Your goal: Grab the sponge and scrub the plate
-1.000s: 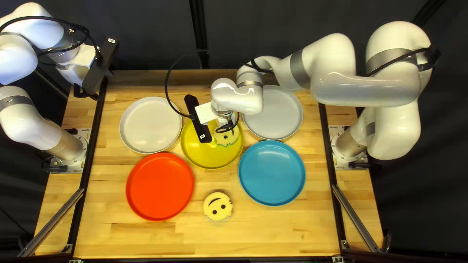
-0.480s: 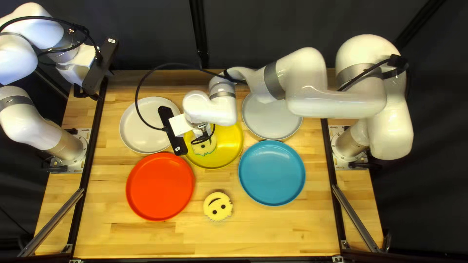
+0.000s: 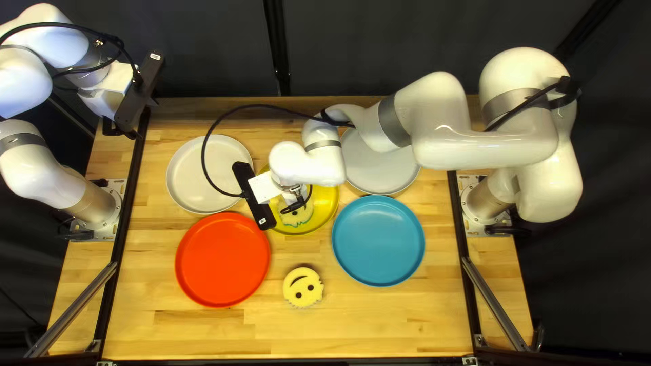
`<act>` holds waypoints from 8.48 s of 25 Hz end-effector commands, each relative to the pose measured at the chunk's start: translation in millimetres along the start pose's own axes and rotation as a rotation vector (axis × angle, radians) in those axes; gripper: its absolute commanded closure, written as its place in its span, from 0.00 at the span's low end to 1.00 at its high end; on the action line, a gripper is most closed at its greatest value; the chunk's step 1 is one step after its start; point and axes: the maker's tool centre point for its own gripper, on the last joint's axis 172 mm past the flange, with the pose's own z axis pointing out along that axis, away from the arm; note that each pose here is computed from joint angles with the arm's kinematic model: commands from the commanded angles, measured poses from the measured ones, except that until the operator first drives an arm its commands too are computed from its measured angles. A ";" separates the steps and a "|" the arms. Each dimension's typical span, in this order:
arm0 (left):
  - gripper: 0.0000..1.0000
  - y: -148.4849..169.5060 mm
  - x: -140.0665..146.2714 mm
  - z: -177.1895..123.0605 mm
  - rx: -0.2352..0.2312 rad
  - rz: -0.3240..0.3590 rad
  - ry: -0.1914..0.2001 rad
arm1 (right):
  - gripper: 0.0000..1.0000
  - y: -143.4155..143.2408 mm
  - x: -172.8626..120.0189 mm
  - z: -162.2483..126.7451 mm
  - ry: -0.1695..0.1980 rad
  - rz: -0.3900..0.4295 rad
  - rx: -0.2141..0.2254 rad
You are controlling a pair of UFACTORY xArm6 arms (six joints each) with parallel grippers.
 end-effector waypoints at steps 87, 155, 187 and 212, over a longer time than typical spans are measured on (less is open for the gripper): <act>0.00 0.0 0.0 0.0 0.000 0.000 0.000 | 0.00 85.1 -431.9 -180.5 -0.021 0.519 0.081; 0.00 75.2 156.5 96.6 -0.016 0.120 0.137 | 0.00 85.1 -431.9 -180.5 -0.021 0.519 0.081; 0.00 240.1 333.6 182.9 0.054 0.282 0.161 | 0.00 85.1 -431.9 -180.5 -0.021 0.519 0.081; 0.00 295.5 393.2 238.3 0.113 0.383 0.170 | 0.00 85.1 -431.9 -180.5 -0.021 0.519 0.081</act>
